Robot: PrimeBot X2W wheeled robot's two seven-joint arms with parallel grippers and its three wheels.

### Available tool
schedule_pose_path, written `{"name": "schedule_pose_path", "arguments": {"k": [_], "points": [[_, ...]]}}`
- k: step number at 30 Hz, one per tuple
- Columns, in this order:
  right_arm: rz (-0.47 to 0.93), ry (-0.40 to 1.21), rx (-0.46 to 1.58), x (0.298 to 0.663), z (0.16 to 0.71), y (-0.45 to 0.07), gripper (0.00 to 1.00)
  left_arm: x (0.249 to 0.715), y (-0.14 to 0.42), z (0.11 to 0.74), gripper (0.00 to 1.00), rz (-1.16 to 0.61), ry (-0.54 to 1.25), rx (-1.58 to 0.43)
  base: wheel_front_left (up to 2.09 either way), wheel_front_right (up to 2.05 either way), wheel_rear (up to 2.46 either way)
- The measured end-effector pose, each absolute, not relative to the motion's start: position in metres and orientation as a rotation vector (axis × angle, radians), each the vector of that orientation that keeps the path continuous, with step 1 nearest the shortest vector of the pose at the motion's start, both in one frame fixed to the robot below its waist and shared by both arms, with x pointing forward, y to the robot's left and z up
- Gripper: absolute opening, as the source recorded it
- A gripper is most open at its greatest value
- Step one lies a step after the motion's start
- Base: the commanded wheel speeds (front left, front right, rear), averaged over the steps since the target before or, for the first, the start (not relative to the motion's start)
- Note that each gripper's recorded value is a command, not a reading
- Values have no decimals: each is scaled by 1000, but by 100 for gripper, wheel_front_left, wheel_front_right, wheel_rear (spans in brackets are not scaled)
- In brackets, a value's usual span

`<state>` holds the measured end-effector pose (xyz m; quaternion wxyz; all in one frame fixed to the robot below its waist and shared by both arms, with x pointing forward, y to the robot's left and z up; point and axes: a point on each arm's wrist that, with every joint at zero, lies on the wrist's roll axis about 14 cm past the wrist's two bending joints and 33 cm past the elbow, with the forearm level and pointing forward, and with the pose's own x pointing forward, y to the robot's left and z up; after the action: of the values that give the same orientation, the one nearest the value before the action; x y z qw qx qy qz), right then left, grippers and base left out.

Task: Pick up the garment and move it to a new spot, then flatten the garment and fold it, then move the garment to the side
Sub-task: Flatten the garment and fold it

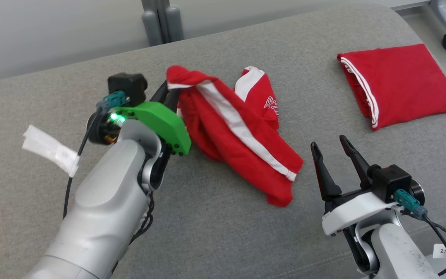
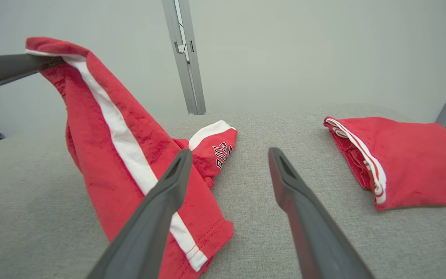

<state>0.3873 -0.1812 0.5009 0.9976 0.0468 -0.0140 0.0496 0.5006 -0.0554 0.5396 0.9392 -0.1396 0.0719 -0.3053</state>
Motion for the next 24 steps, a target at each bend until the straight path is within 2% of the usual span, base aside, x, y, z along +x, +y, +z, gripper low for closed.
{"name": "schedule_pose_path", "arguments": {"k": [4, 9, 11, 12, 13, 17, 24], "points": [[137, -25, 96, 394, 499, -169, 100, 497, -4, 488, 0, -448, 260, -297, 0, 0, 0], [198, -24, 100, 403, 499, -149, 100, 470, 42, 436, 0, -283, 396, -371, 0, 0, 0], [225, -22, 103, 406, 499, -140, 100, 458, 54, 422, 34, -241, 431, -393, 0, 0, 0], [241, -24, 105, 408, 500, -134, 100, 450, 60, 415, 82, -220, 451, -409, 0, 0, 0], [251, -25, 106, 410, 500, -131, 100, 445, 64, 410, 100, -207, 463, -417, 0, 0, 0], [290, -25, 104, 415, 502, -118, 100, 428, 79, 401, 100, -162, 473, -463, 0, 0, 0], [324, -26, 101, 415, 503, -107, 100, 420, 105, 423, 100, -125, 329, -533, 0, 0, 0]]}}
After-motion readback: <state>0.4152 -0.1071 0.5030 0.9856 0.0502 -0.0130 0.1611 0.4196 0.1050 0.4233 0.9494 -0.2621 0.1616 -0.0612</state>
